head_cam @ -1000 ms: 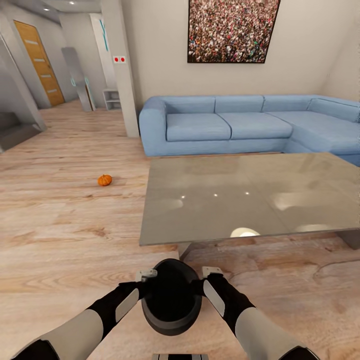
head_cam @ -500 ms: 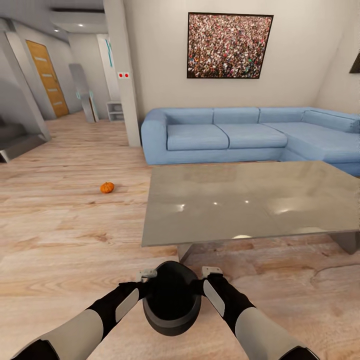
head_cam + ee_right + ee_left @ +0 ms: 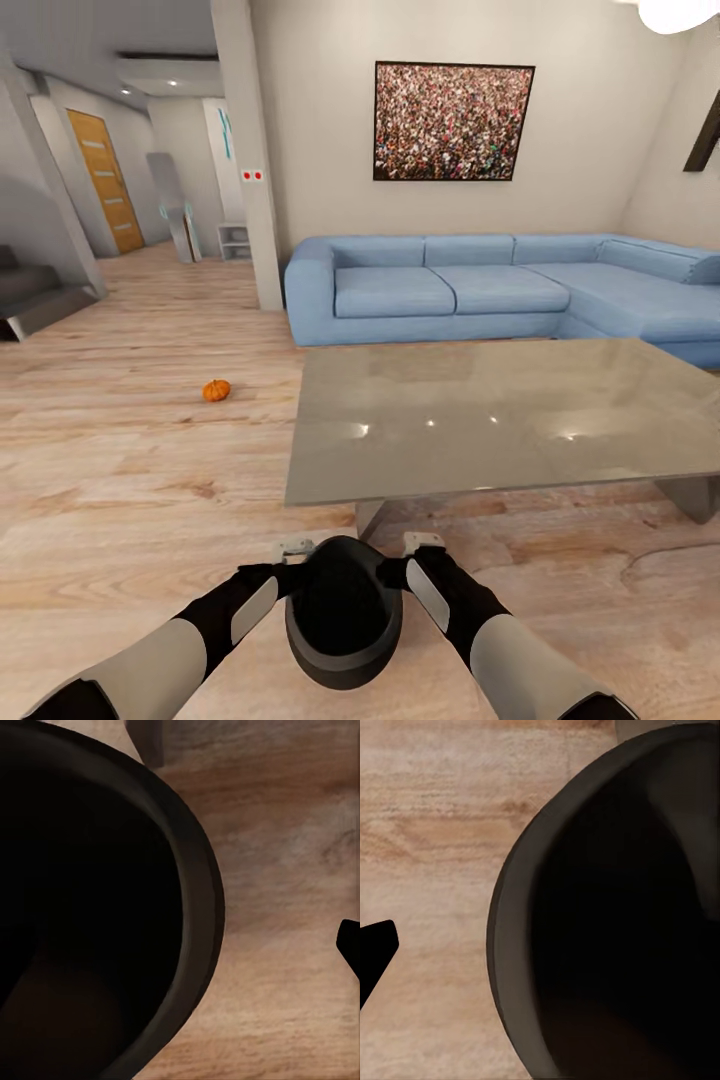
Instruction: Place each of the two pumpkins and all three candles from the living room inside a cabinet in the living room (use any cabinet), then make sure every cabinet is closed, and position the cauldron so it is next to a table in the living room.
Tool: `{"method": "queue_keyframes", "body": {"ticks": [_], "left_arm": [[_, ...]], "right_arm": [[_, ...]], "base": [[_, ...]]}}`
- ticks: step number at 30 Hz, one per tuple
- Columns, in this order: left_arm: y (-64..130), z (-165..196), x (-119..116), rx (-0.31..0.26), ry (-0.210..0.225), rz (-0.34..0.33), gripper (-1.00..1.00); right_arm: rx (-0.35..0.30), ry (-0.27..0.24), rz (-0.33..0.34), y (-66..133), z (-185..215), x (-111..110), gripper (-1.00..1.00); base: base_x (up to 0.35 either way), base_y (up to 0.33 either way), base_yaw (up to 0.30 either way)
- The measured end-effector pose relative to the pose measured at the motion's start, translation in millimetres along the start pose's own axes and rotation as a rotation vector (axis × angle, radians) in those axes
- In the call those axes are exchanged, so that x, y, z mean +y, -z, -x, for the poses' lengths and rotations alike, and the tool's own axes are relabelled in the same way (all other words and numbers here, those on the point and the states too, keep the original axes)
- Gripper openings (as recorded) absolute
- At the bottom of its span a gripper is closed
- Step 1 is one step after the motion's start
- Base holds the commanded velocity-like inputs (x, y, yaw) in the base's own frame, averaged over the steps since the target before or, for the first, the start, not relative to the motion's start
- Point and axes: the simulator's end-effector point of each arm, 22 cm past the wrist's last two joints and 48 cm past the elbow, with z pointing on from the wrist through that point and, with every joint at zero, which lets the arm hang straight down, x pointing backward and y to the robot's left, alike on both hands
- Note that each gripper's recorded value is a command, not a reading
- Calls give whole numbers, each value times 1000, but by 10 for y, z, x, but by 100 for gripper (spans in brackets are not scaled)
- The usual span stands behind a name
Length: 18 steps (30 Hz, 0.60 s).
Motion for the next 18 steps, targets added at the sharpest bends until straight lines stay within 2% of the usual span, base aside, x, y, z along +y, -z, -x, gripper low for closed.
{"method": "queue_keyframes", "body": {"ticks": [7, 18], "left_arm": [[113, 122, -23, -1, 0, 0, 100], [289, 298, -54, 0, -2, -1, 100]], "right_arm": [[0, 0, 0, 121, 109, 21, 100], [0, 0, 0, 313, 274, 53, 100]], "base": [[-115, 0, 0], [-14, 0, 0]]}}
